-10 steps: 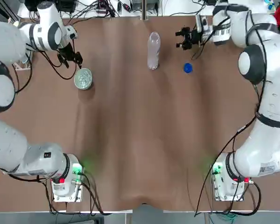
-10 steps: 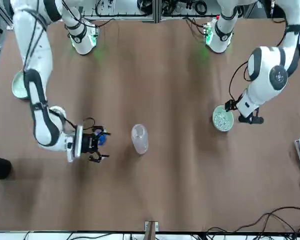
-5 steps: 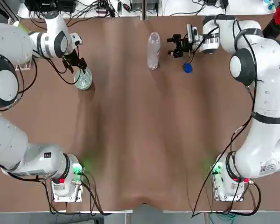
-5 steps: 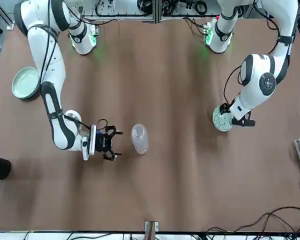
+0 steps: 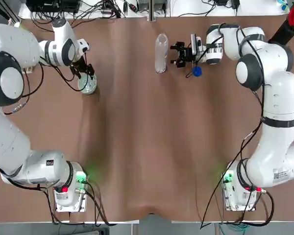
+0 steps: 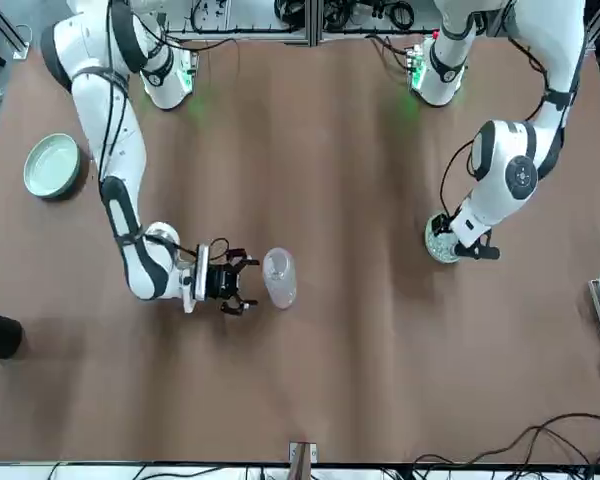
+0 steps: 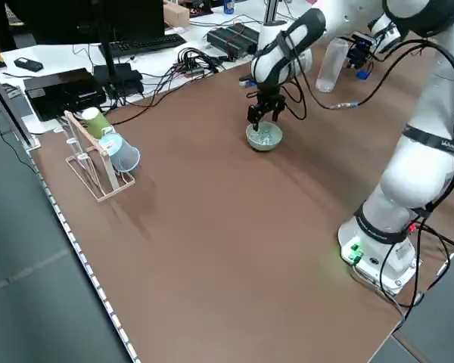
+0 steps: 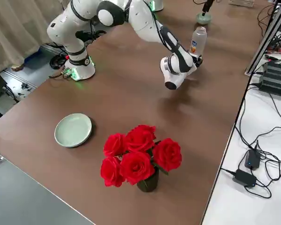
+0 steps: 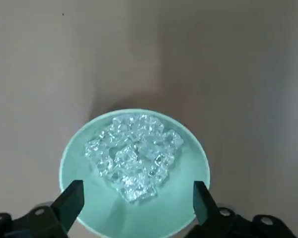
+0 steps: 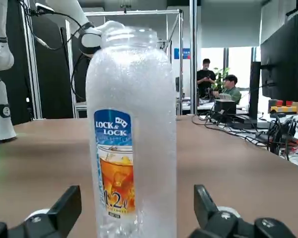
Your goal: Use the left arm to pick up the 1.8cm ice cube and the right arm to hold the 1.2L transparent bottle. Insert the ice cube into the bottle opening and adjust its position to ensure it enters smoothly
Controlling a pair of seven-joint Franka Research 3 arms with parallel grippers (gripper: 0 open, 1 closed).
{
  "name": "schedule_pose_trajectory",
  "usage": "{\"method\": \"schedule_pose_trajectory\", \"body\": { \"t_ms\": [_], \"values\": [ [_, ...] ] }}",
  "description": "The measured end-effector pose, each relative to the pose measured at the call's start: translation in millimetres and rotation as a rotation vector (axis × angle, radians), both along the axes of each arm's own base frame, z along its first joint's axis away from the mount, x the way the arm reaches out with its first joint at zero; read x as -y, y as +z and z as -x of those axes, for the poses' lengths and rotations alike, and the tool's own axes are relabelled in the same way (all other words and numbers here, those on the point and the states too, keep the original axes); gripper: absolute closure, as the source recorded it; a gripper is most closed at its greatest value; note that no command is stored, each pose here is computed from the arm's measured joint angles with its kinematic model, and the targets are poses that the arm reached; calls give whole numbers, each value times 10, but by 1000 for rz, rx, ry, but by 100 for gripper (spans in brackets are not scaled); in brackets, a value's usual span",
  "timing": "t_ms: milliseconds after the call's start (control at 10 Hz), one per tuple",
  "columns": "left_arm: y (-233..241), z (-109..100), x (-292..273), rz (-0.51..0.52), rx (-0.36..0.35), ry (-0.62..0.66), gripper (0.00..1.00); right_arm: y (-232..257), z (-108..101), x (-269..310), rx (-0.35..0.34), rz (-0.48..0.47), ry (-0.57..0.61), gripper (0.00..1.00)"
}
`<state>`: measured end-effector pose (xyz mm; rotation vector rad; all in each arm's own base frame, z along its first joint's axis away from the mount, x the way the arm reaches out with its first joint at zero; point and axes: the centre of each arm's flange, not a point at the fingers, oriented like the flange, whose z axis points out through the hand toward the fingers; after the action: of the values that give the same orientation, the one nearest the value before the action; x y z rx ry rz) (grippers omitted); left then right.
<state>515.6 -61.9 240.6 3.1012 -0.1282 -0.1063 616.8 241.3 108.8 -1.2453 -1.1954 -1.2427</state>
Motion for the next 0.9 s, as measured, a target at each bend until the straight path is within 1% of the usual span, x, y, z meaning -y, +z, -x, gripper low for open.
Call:
{"method": "schedule_pose_trajectory", "body": {
  "t_ms": [100, 300, 900],
  "values": [
    [-73, -9, 3, 3, 5, 1, 3, -29, 31, -107, -6, -15, -7, 0],
    [-172, -10, 8, 6, 4, 8, 3, -72, 93, -275, 4, -28, -5, 0],
    [-381, 1, 15, 13, -2, 14, 3, -272, 173, -372, 12, -46, -38, 0]
  ]
}}
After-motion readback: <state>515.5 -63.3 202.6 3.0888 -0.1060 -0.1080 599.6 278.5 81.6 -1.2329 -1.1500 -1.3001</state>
